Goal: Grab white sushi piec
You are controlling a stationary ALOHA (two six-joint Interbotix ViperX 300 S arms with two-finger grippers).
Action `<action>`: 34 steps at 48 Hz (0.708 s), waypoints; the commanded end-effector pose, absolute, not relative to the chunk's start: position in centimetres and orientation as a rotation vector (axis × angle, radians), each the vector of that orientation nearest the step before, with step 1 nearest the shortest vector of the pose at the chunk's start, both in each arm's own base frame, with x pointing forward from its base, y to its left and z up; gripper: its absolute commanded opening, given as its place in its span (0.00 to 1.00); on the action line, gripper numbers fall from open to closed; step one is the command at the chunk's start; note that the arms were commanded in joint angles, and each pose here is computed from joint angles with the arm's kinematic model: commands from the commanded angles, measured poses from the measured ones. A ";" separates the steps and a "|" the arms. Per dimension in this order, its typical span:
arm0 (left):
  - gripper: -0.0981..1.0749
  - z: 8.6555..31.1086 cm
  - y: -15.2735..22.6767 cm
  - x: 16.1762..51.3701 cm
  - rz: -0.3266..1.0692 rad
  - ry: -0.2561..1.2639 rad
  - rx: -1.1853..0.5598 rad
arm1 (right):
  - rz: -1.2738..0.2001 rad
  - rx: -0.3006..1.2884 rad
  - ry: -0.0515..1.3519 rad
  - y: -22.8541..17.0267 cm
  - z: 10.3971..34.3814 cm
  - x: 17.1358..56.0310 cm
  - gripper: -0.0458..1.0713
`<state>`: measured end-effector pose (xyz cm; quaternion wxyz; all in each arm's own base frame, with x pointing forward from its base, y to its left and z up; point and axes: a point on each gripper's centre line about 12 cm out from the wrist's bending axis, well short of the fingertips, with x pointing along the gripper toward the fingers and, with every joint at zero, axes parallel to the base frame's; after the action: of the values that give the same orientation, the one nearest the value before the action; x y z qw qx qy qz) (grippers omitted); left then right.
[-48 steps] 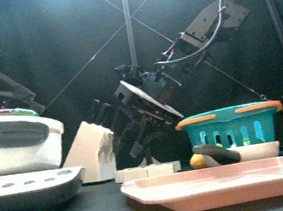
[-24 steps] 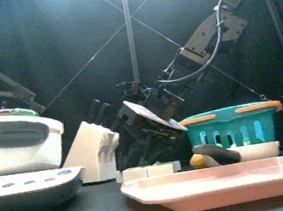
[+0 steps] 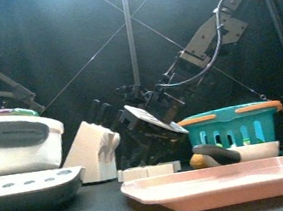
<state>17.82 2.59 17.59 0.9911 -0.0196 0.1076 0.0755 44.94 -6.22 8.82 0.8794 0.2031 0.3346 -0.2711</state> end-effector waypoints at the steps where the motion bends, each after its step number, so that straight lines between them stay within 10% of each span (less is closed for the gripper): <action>1: 0.88 17.9 2.6 18.0 0.149 0.204 -0.036 | -0.562 0.443 0.657 -6.5 10.5 45.3 0.62; 34: 0.88 18.0 2.6 18.1 0.149 0.201 -0.035 | -0.538 0.509 0.565 -5.5 14.6 46.1 0.58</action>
<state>17.81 2.59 17.62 0.9912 -0.0196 0.1069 0.0754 45.24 -5.83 11.21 0.8821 0.2310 0.3095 -0.2698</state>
